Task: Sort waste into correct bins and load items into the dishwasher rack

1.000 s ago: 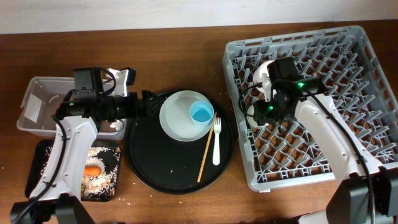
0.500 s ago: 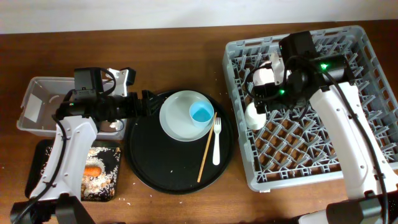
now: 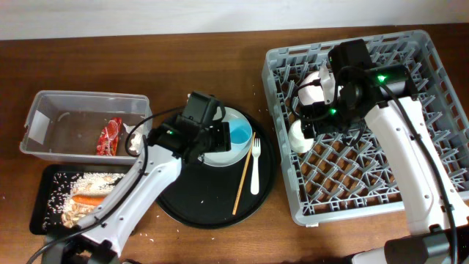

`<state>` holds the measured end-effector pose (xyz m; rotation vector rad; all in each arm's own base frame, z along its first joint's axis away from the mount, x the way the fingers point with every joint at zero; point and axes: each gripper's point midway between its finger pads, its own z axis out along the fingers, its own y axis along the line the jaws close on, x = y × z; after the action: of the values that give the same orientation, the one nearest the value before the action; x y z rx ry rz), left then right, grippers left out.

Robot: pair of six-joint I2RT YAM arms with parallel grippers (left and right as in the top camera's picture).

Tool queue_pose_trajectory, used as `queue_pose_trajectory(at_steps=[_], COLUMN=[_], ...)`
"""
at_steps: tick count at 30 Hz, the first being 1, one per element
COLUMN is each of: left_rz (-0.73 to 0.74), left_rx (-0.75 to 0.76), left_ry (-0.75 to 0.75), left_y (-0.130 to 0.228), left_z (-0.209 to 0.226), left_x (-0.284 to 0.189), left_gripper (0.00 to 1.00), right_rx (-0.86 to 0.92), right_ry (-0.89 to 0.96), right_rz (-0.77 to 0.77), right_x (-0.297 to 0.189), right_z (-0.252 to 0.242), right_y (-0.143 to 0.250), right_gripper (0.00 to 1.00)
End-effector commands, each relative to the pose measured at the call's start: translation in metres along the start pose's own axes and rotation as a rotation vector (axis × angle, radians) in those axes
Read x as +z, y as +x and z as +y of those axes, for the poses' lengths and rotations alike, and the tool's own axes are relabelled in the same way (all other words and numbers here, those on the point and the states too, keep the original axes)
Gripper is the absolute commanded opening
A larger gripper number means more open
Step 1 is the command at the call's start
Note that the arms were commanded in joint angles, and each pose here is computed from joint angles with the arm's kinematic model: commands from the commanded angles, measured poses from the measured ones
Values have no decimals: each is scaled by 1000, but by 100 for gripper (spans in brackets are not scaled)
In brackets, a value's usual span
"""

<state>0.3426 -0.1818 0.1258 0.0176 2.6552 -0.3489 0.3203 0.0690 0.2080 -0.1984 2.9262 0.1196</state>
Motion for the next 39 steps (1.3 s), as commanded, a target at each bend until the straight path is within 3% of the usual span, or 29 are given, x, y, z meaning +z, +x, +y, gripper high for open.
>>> queue_pose_trajectory(at_steps=[1,7,10,13,14,18,20,22,24,28,31,35,39], left_rz=[-9,17,47,58,58,-18,-142,-221,-267,-270,-278,-230,-215], left_rx=[-63,-63,-64,-65,-65,-84,9,30,90,228,378,451,491], left_ry=[-54,23,6,0,0,31,219,350,539,918,1184,1327,1364], left_y=[-4,-4,4,6,6,-19,-55,-68,-70,-55,-43,-32,-30], left_z=[7,-8,-4,-2,-2,-2,-20,-21,-20,-17,-32,-51,-62], left_x=[25,54,64,68,68,42,-25,-78,-131,-183,-194,-170,-157], left_gripper=[64,55,38,4,0,0,0,0,0,0,0,0,0], right_rx=[9,9,9,9,9,10,10,0,-117,-398,-543,-587,-650], right_ry=[-1,-2,-2,-1,-1,1,3,-50,-247,-737,-965,-1086,-1104], right_rz=[5,9,10,13,13,23,32,35,9,-149,-287,-345,-333], right_x=[0,0,0,0,0,0,0,0,-5,-45,-78,-97,-97], right_z=[0,0,0,0,0,-1,-1,8,42,117,144,155,171], right_y=[2,3,3,4,4,7,9,9,6,-1,-4,-1,8], right_gripper=[99,99,99,99,99,99,99,99,99,99,99,99,99])
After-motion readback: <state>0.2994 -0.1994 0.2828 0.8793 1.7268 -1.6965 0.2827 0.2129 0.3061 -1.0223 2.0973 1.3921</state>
